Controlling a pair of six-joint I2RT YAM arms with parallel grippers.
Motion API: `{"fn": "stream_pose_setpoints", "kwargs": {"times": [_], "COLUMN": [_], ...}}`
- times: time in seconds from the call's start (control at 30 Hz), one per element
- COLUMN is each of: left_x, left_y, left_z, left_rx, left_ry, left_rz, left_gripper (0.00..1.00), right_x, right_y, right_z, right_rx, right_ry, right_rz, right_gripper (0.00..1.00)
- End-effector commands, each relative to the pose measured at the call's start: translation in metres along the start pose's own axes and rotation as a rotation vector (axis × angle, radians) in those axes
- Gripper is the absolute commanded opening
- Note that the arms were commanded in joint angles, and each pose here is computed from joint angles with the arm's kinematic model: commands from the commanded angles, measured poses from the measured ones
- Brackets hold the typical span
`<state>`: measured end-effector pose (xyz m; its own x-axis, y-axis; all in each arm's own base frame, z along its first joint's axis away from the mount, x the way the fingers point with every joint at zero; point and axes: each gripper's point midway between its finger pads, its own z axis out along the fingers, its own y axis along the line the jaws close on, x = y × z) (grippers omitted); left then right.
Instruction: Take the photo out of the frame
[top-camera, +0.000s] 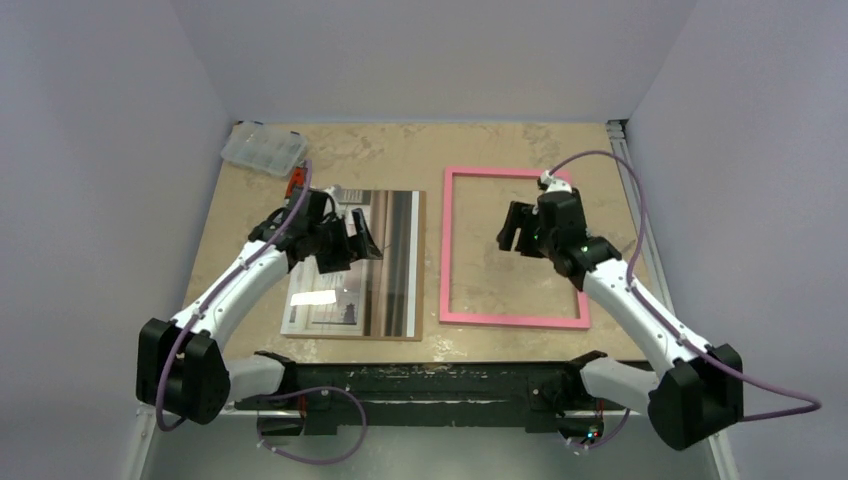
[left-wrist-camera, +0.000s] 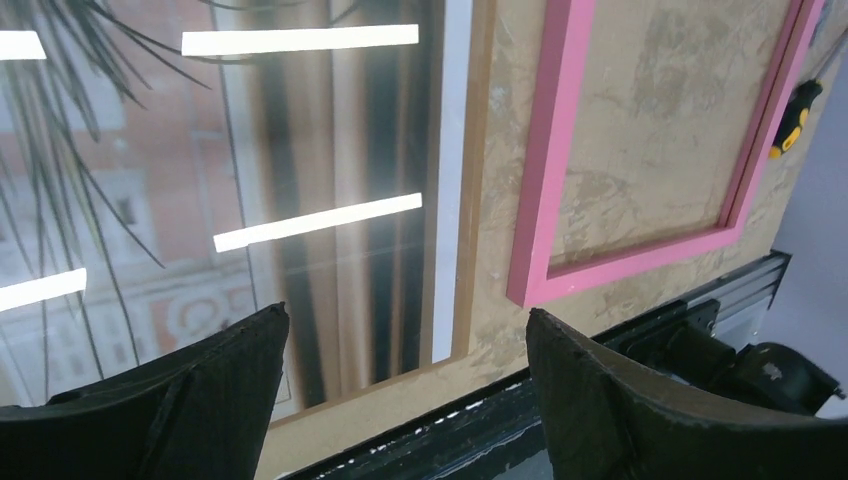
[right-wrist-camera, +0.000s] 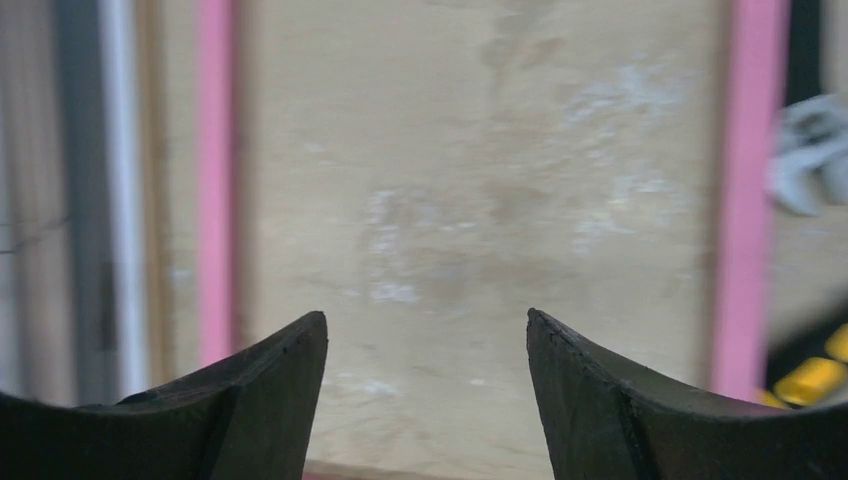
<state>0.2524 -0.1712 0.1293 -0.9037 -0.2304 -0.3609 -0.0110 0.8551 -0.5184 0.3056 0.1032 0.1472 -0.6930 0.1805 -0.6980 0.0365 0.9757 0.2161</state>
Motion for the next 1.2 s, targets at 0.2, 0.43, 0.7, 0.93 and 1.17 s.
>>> {"fn": "stream_pose_setpoints", "kwargs": {"times": [0.2, 0.43, 0.7, 0.93, 1.17], "left_x": [-0.024, -0.039, -0.038, -0.044, -0.038], "left_y": [0.069, 0.119, 0.166, 0.175, 0.187], "left_z": [-0.036, -0.058, -0.051, -0.046, -0.027], "left_rx": [-0.063, -0.182, -0.272, -0.271, -0.267], "left_ry": [-0.124, -0.227, -0.230, -0.237, -0.129], "left_rz": [-0.213, -0.341, -0.486, -0.479, -0.515], "left_gripper": [0.87, 0.89, 0.91, 1.00, 1.00], "right_x": [0.075, 0.140, 0.168, 0.177, 0.191], "right_y": [0.217, 0.284, 0.256, 0.233, 0.219], "right_z": [-0.038, -0.018, 0.014, 0.030, 0.035], "right_rx": [-0.723, -0.777, -0.638, -0.564, -0.552], "right_ry": [0.157, 0.319, 0.351, 0.332, 0.337], "right_rz": [0.057, -0.132, -0.234, -0.312, -0.324], "right_gripper": [0.68, 0.67, 0.66, 0.66, 0.67]}}
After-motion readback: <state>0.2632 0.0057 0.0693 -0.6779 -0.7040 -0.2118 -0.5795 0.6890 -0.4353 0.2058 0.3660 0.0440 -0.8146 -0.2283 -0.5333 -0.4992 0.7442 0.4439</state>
